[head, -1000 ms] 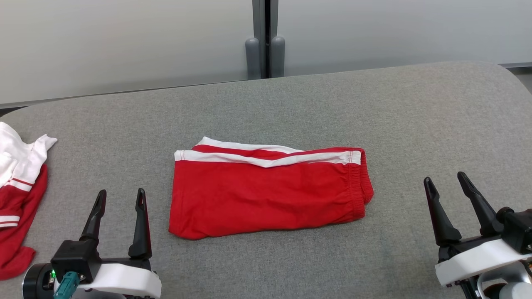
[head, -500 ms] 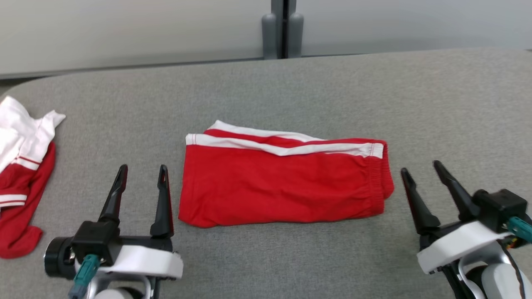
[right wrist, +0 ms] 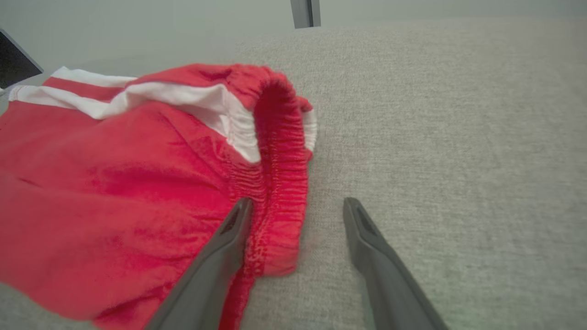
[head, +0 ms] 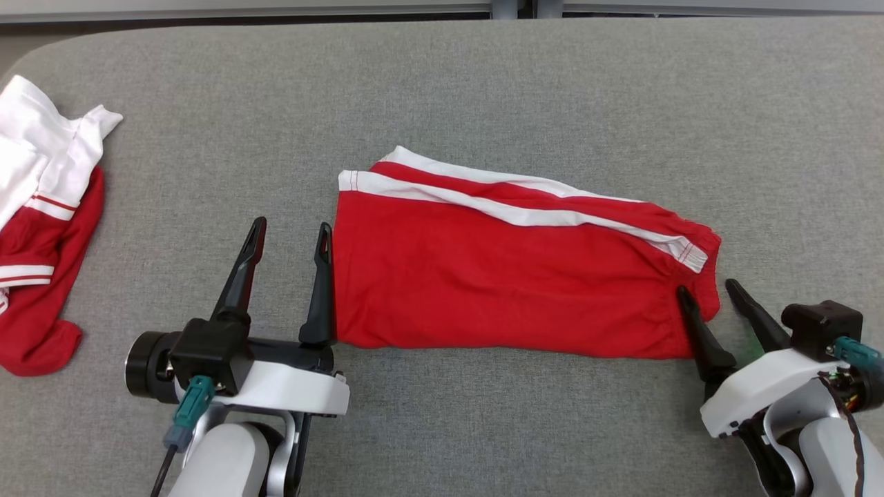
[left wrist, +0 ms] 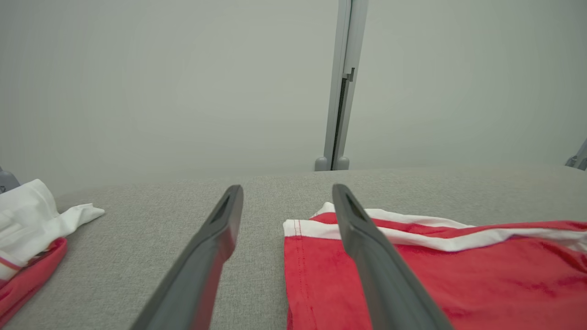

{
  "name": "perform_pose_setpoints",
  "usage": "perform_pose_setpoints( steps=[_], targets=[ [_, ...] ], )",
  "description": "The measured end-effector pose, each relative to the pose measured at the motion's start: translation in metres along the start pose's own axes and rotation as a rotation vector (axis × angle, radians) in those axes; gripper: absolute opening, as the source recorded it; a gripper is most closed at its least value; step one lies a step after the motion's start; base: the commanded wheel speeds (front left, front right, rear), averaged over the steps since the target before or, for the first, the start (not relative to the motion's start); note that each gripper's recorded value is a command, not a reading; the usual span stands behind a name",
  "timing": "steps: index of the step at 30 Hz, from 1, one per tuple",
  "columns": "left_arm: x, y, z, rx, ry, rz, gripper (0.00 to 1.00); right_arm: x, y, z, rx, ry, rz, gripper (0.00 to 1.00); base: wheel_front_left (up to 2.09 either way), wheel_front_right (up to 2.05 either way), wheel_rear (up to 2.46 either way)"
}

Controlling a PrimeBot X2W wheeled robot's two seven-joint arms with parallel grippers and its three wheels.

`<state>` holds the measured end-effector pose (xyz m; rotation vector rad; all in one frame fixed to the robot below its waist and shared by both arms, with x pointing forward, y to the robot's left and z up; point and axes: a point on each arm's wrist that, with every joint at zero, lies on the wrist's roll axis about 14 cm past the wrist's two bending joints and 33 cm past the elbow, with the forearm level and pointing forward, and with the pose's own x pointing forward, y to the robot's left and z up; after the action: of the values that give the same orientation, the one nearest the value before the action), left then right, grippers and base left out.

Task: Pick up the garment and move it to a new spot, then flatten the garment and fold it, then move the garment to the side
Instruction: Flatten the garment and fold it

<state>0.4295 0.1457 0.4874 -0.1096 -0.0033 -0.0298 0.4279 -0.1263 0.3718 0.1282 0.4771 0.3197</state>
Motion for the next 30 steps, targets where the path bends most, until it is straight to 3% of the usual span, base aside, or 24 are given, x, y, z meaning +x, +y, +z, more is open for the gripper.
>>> perform_pose_setpoints(
  steps=[6,7,10,17,26,30],
  targets=[
    [0.007,0.001,-0.006,0.006,0.001,-0.002,1.0,0.011,0.011,-0.01,0.06,0.054,0.049,1.0,0.0,0.0,0.0],
    [0.009,0.001,-0.006,0.008,-0.001,-0.005,1.0,0.012,0.015,-0.01,0.079,0.06,0.06,0.64,0.0,0.0,0.0],
    [0.011,0.0,-0.006,0.007,-0.004,-0.009,1.0,0.013,0.02,-0.012,0.101,0.08,0.084,0.0,0.0,0.0,0.0],
    [0.012,0.001,0.0,0.007,-0.026,-0.009,1.0,0.0,0.015,-0.01,0.12,0.066,0.09,0.0,0.0,0.0,0.0],
    [0.011,-0.003,0.009,0.0,-0.049,-0.024,1.0,-0.035,-0.04,-0.01,0.104,0.074,-0.021,0.0,0.0,0.0,0.0],
    [0.012,-0.003,0.011,0.003,-0.055,-0.027,1.0,-0.038,-0.034,0.0,0.131,0.063,0.006,0.0,0.0,0.0,0.0]
  ],
)
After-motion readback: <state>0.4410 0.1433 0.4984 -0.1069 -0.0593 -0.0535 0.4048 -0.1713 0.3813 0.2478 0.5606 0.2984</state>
